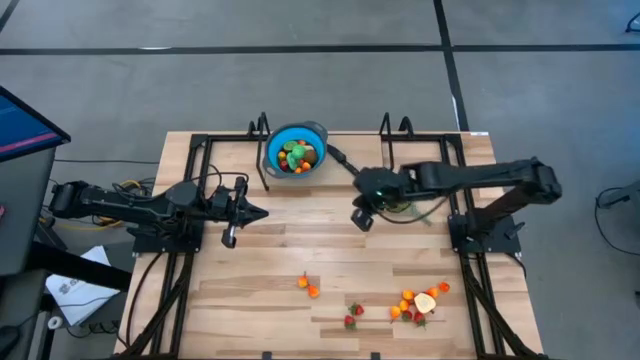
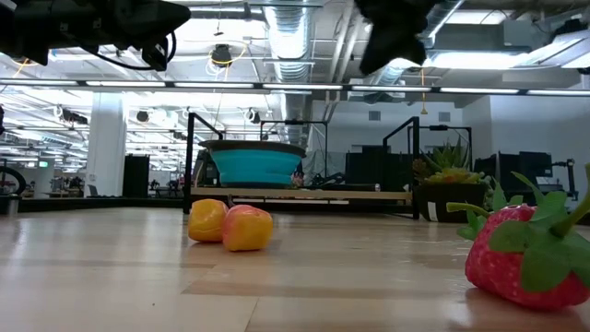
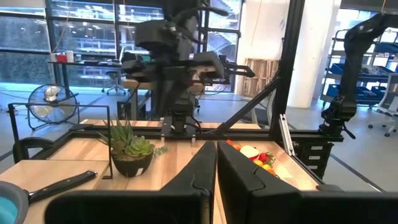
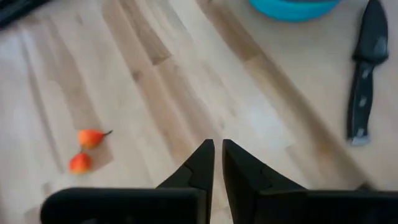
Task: Pick & Place Fruit
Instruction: Put the apple into the basket
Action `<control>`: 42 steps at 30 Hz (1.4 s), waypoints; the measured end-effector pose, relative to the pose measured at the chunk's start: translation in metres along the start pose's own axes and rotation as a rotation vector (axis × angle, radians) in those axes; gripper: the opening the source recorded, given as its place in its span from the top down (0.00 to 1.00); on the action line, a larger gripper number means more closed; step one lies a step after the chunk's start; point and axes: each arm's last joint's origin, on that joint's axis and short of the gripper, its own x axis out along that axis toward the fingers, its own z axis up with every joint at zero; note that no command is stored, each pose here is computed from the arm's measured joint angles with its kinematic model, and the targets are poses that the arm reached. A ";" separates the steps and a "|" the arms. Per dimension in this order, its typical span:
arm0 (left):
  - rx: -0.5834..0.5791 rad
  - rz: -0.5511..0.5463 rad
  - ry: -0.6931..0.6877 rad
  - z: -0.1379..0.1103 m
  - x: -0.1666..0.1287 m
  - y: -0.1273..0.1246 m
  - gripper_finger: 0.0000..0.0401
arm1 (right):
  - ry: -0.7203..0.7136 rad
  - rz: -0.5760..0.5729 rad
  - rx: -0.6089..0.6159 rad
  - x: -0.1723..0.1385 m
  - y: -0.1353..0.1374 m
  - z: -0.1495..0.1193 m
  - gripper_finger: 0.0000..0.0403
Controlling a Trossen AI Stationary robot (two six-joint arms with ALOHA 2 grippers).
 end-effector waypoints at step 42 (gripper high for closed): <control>0.000 0.000 -0.001 0.000 0.000 0.000 0.98 | 0.524 -0.203 0.364 -0.056 0.081 -0.195 0.99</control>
